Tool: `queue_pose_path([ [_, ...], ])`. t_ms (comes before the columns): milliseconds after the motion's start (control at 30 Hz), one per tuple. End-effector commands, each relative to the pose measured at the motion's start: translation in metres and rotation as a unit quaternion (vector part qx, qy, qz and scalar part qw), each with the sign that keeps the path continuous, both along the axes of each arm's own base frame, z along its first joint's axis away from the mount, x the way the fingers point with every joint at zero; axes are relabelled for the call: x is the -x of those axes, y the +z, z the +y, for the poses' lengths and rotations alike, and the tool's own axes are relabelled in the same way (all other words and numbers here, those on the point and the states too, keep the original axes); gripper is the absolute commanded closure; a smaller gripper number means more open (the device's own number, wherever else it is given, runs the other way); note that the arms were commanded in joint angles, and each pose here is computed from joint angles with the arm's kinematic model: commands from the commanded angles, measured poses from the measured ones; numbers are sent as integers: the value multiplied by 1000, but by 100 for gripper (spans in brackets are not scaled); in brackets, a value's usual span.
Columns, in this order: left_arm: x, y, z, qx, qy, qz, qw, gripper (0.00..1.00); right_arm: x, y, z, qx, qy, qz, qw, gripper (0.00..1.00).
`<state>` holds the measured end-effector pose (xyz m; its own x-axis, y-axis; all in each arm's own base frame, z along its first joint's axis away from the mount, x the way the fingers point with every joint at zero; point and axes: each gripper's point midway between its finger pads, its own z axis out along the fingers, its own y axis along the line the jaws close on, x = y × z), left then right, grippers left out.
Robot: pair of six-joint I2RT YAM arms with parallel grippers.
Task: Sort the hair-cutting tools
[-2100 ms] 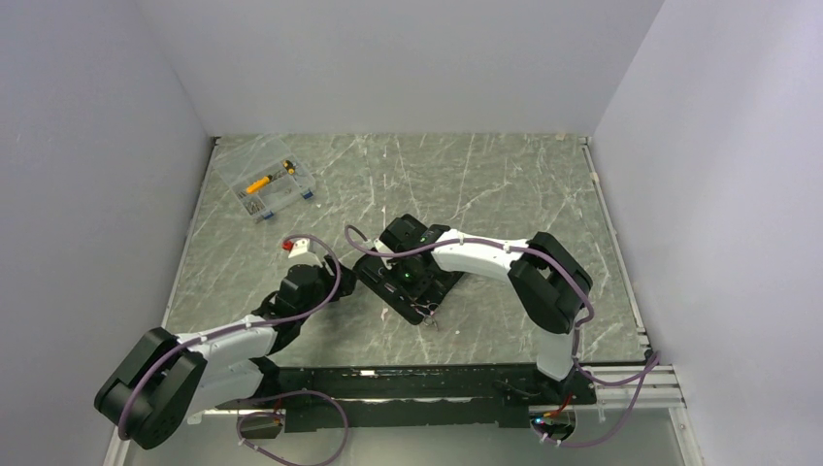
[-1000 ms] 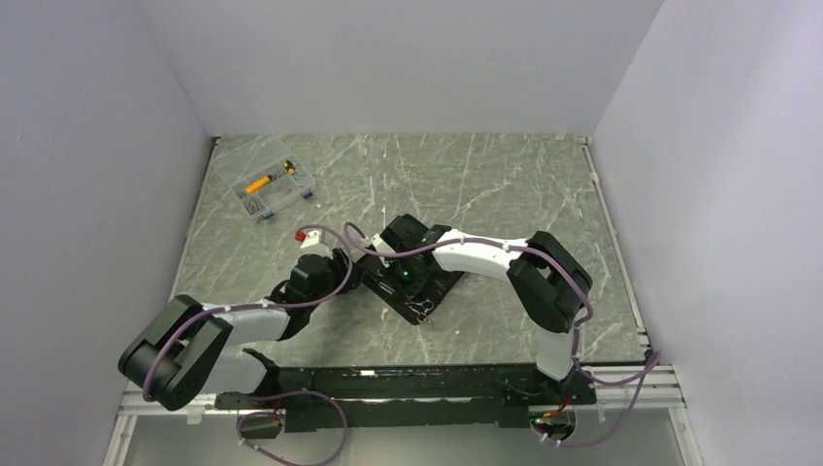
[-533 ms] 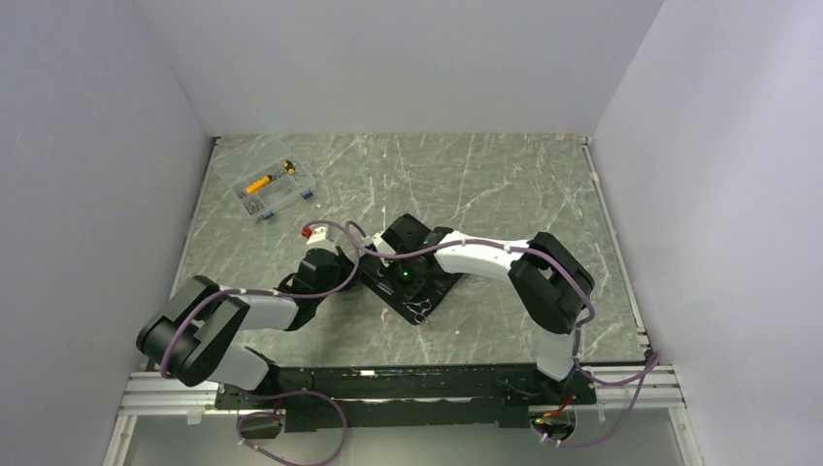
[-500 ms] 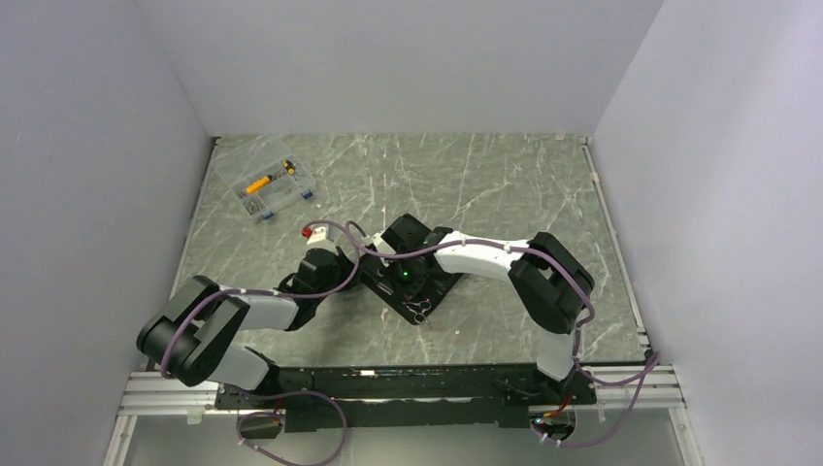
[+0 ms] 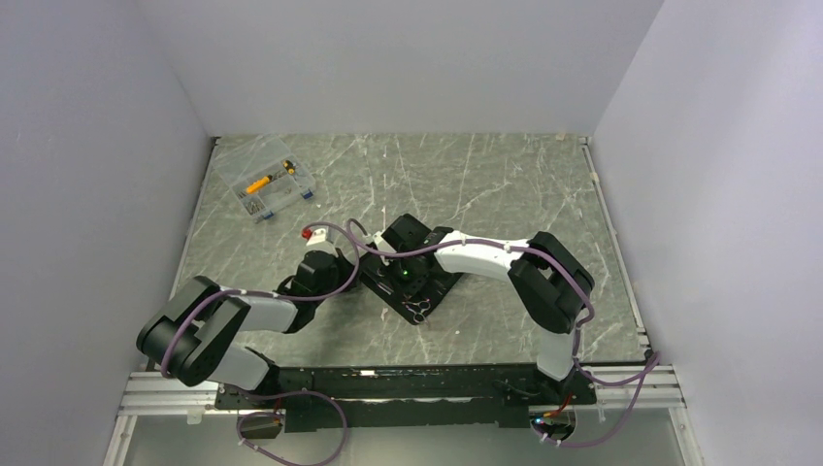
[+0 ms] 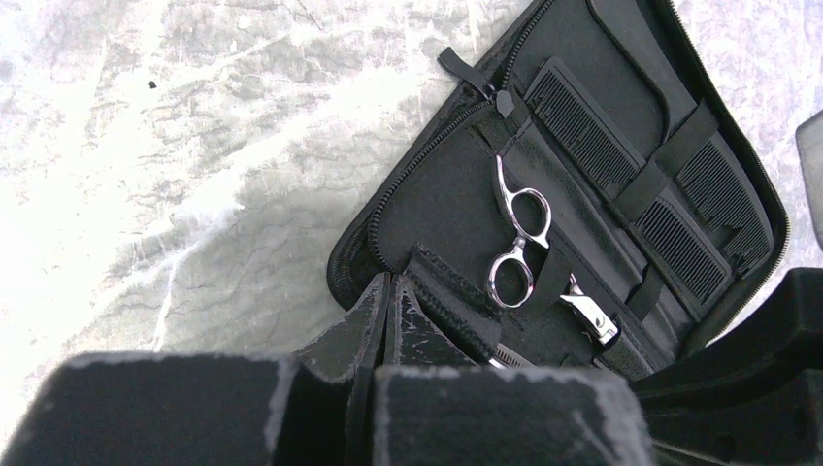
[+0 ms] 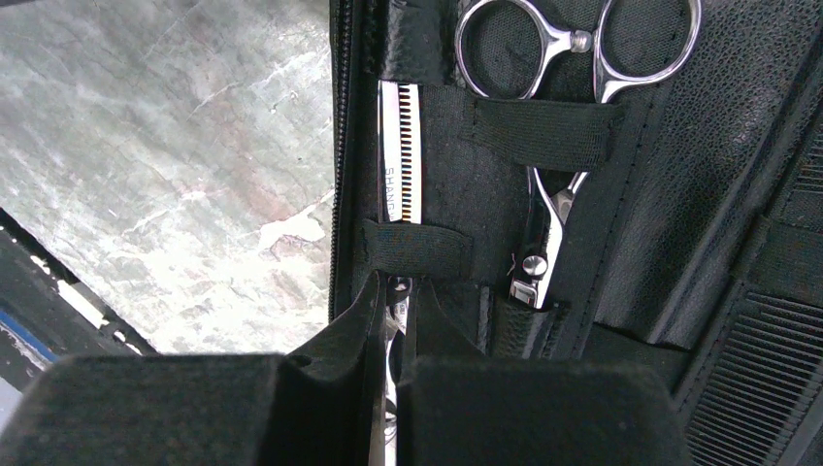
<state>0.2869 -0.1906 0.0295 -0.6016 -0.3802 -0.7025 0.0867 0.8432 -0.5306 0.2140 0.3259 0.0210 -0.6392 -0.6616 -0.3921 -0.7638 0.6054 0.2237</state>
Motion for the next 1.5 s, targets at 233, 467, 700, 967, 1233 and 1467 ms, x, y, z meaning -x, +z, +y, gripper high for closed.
queue_pose_path([
  [233, 18, -10, -1, -3, -32, 10, 999, 100, -28, -17, 14, -10, -24, -41, 999, 100],
  [467, 25, -15, 1, -5, -34, 15, 999, 100, -33, -13, 16, -22, -39, -55, 997, 100],
  [700, 25, -14, 2, -6, -31, 14, 999, 100, -24, -7, 13, -29, -32, -43, 998, 85],
  [967, 25, -14, 3, -5, -28, 14, 1000, 100, -14, 26, 10, -60, -30, -47, 997, 69],
  [1233, 26, -14, 6, -12, -26, 13, 1000, 100, -5, 57, 1, -95, -43, -66, 992, 61],
  [1467, 28, -15, 5, -15, -34, 15, 999, 100, 6, 53, -29, -86, -80, -88, 989, 61],
])
